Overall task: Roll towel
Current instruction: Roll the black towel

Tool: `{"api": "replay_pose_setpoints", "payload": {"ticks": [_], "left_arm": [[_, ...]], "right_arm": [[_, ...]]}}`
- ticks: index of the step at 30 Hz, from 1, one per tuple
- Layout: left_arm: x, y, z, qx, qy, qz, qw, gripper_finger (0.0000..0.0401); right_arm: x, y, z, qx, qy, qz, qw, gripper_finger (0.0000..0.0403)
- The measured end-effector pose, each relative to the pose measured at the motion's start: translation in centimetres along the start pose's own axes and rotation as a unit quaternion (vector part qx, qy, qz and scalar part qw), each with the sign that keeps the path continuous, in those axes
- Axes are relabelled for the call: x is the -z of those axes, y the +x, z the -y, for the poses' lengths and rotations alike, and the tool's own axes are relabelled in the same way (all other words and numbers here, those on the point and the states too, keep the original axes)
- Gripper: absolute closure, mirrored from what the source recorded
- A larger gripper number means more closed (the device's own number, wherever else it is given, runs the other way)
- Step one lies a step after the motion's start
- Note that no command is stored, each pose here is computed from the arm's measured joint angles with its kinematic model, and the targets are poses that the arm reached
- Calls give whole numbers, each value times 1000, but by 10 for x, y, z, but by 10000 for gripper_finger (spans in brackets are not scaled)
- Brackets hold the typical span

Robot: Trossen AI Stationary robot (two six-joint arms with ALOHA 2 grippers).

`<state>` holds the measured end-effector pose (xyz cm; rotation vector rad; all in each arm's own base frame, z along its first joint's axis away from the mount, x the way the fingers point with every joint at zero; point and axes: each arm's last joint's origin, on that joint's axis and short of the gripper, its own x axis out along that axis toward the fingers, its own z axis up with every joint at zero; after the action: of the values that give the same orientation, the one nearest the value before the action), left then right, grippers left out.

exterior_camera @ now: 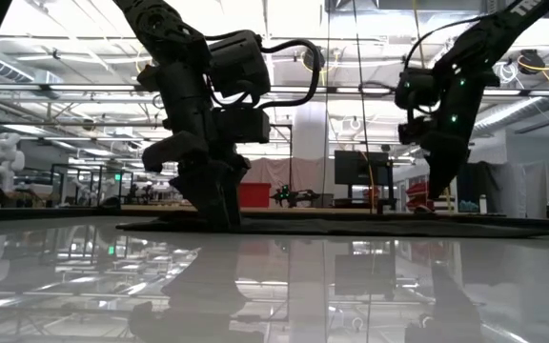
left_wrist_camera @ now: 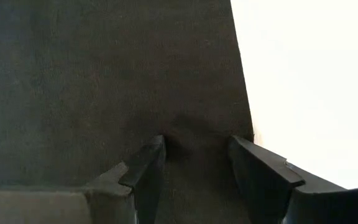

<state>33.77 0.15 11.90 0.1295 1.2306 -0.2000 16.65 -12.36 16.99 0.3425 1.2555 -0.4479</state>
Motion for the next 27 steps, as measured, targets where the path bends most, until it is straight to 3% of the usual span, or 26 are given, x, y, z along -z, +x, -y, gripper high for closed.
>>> {"api": "replay_pose_setpoints", "payload": {"ticks": [4,9,11,15,21,27], "left_arm": [[-2,-1,0,-1,0,0,1000,210],[-10,-22,-2,-32,3,-4,999,210],[-9,-39,-3,-66,2,-27,997,210],[-11,-83,-7,-159,-3,-8,987,210],[-7,-122,-16,-183,-42,46,981,210],[13,-108,-36,-170,-53,16,984,210]], "right_arm": [[-6,-8,-28,-75,-58,51,994,230],[-10,-8,-72,-148,-136,80,976,227],[-9,-5,-84,-157,-155,79,972,231],[-7,4,-101,-167,-174,82,967,241],[8,33,-111,-160,-181,81,967,258],[21,53,-117,-165,-179,63,968,269]]}}
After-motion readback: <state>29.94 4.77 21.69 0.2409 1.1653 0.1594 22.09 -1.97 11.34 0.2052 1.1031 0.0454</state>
